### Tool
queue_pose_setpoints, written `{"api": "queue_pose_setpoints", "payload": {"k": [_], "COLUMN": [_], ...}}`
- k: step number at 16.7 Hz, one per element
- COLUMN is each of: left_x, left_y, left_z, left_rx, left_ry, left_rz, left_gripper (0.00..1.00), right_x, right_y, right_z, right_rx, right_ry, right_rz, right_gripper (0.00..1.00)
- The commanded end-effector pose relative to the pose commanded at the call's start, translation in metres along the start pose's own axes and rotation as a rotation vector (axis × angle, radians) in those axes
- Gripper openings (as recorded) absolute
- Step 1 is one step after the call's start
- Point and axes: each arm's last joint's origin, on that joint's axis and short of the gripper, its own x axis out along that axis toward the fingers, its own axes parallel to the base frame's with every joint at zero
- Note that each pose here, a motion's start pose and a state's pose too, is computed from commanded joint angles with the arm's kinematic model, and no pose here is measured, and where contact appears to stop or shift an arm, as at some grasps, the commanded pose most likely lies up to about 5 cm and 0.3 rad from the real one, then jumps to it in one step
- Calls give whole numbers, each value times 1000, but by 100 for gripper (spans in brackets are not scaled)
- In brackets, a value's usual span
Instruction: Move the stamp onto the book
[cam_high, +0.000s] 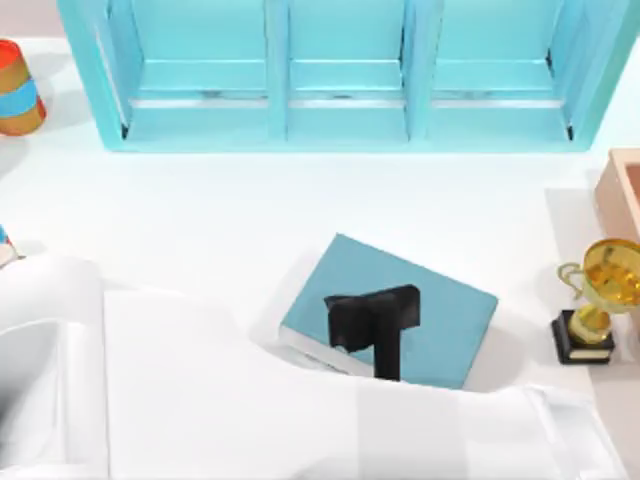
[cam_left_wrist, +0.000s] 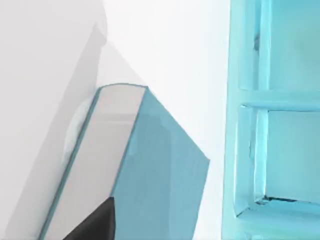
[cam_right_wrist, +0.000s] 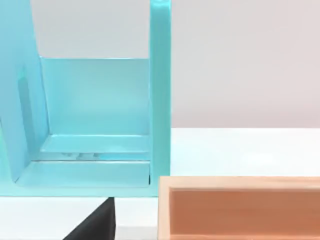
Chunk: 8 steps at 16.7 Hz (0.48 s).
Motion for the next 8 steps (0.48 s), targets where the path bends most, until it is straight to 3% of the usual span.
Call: {"api": "queue_pose_setpoints", "payload": {"k": [4,8], "left_x": [43,85], "left_y": [-59,-103], "left_z": [36,99], "left_rx": [110,260], "left_ry": [-17,92], "left_rz": [211,356], "left_gripper": [100,100], "right_x": [0,0], "right_y": [0,0], "right_z": [0,0], "right_rx": [0,0], "right_ry": [0,0], "right_rz": [0,0], "right_gripper": [100,100]}}
